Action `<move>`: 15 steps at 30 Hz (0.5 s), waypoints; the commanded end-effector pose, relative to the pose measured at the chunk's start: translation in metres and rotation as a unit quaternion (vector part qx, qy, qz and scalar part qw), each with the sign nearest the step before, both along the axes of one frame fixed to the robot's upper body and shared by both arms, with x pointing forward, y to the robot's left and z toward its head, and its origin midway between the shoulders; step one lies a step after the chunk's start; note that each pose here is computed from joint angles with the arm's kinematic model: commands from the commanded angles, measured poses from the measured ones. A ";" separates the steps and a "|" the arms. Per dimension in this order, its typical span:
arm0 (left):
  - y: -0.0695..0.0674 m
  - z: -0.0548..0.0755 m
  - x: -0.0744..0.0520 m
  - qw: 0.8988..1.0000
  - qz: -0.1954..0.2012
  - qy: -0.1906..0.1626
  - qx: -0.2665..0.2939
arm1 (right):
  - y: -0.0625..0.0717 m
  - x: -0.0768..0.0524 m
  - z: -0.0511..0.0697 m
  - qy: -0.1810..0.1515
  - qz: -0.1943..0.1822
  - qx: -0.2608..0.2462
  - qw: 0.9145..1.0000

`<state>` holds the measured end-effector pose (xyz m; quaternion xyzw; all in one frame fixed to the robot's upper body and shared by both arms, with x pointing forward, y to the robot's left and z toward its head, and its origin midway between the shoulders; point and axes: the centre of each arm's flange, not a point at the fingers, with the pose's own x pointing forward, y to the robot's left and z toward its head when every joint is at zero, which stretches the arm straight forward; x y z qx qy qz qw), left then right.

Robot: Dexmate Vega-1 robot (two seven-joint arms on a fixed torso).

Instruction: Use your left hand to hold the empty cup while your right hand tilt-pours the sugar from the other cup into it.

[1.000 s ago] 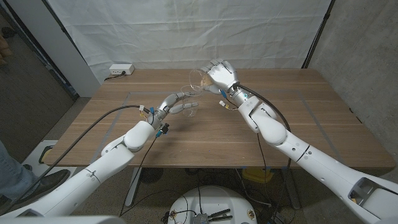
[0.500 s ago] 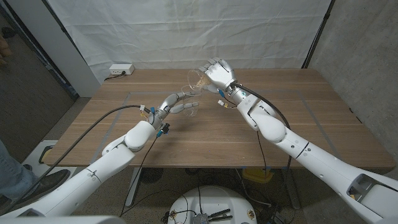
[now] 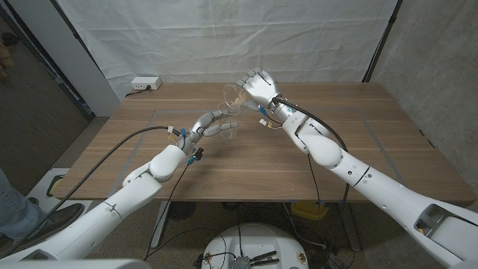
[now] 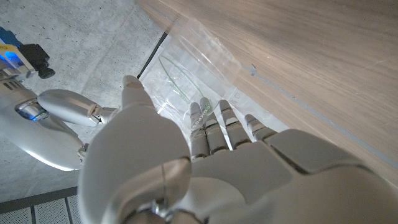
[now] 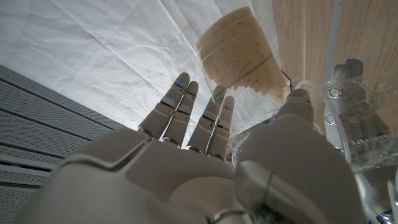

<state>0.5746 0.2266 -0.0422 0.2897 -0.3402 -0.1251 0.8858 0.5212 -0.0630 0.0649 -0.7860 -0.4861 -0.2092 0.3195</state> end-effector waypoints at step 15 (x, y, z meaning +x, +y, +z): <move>0.003 0.003 -0.005 1.000 -0.001 -0.003 -0.001 | -0.009 -0.003 0.000 -0.048 0.014 -0.030 0.998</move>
